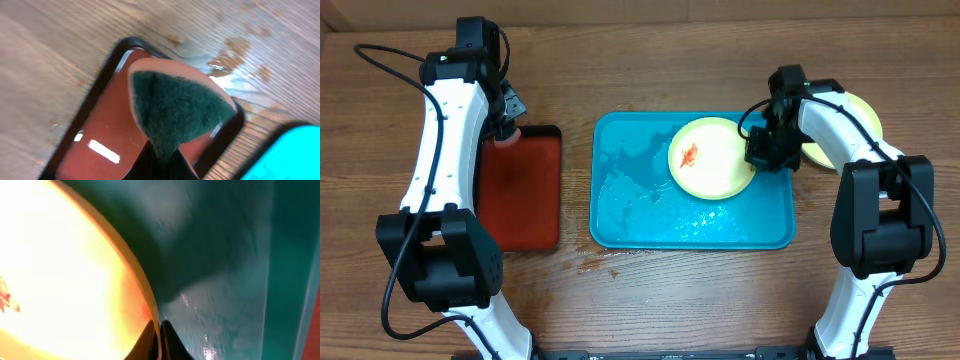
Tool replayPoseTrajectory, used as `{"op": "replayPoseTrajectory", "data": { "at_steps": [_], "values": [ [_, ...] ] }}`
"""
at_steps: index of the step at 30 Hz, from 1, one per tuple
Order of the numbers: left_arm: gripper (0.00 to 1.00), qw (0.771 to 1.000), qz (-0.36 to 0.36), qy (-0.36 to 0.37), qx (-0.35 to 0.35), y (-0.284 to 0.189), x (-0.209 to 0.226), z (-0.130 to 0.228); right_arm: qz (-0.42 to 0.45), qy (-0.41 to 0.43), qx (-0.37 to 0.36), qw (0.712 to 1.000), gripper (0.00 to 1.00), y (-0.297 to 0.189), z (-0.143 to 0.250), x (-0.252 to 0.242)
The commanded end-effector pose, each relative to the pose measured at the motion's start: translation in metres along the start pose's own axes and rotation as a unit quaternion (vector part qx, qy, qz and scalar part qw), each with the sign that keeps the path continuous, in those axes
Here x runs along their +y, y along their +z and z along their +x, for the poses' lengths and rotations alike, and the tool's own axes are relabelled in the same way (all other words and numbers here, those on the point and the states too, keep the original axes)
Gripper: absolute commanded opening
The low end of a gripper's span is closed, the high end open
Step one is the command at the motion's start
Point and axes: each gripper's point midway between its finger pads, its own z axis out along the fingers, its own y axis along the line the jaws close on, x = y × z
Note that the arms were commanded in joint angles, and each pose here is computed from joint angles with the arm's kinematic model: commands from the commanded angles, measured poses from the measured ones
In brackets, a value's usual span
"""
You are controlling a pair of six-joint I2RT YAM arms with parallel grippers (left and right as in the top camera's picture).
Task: Clean dirty plates on tray and stack at the side
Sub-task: 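Grasp the rim of the second yellow plate with the right gripper, then hold the plate with the right gripper and scrub it with the sponge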
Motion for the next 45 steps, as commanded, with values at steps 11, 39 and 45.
{"op": "replayPoseTrajectory", "data": {
  "at_steps": [11, 39, 45],
  "values": [
    [0.04, 0.953, 0.221, 0.202, 0.053, -0.026, -0.127, 0.065, -0.033, -0.143, -0.02, 0.989, 0.04, 0.022, -0.001, 0.037],
    [0.04, 0.919, 0.242, 0.31, 0.029, 0.032, -0.302, 0.229, -0.044, -0.024, -0.023, 0.998, 0.04, 0.035, -0.002, 0.043],
    [0.04, 0.927, 0.201, 0.314, 0.048, 0.064, -0.289, 0.237, -0.043, -0.024, -0.02, 0.999, 0.04, 0.036, -0.001, 0.043]
  ]
}}
